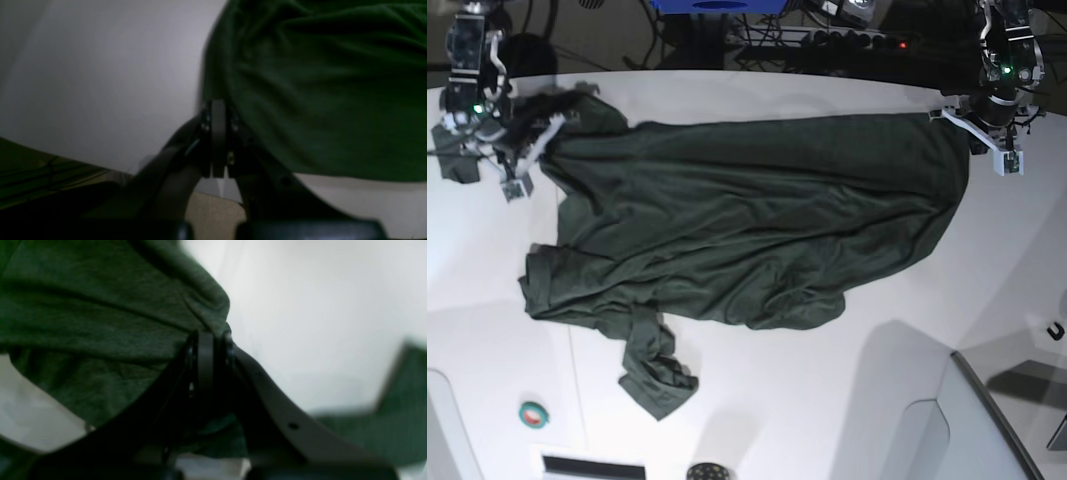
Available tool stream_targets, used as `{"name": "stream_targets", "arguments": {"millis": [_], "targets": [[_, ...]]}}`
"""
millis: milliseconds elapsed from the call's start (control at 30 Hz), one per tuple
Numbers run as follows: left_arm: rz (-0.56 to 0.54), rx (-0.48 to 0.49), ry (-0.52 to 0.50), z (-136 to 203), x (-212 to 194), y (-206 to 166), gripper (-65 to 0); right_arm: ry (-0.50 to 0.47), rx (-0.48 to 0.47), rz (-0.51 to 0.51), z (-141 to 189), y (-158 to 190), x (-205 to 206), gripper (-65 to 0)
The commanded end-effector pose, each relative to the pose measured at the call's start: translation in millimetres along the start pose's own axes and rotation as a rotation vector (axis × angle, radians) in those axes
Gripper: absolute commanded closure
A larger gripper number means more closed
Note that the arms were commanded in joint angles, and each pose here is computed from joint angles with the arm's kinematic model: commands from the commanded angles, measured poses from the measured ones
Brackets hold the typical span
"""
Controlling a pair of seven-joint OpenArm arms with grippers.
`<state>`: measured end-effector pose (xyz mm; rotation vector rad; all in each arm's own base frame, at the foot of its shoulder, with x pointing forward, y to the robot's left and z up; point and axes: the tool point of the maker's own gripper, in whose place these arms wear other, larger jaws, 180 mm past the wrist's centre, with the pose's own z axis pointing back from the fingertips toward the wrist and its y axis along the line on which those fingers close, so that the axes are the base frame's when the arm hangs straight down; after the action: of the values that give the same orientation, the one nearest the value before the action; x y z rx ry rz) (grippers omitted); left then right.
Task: Layout the t-shirt on the table in an organized manner, then fold the t-shirt properly
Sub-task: 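Regrasp the shirt end with the right gripper and pull it taut, then stretch the shirt flat between both grippers along its length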
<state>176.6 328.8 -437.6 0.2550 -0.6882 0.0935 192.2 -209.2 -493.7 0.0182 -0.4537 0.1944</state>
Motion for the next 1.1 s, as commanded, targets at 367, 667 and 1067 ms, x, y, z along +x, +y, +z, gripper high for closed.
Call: {"name": "stream_targets", "arguments": {"millis": [367, 667, 1067], "targets": [[-0.006, 0.015, -0.028, 0.3, 8.8, 6.1, 0.0, -0.073, -0.091, -0.025, 48.2, -8.9, 10.1, -21.8], [0.015, 0.023, 0.038, -5.6, -17.6, 12.4, 0.0, -0.184, -0.104, -0.164, 10.7, -51.9, 100.5, -36.5], [0.019, 0.019, 0.034, -4.7, -17.7, 9.6, 0.0, -0.278, -0.058, -0.234, -3.7, -38.8, 122.6, -11.7]]}}
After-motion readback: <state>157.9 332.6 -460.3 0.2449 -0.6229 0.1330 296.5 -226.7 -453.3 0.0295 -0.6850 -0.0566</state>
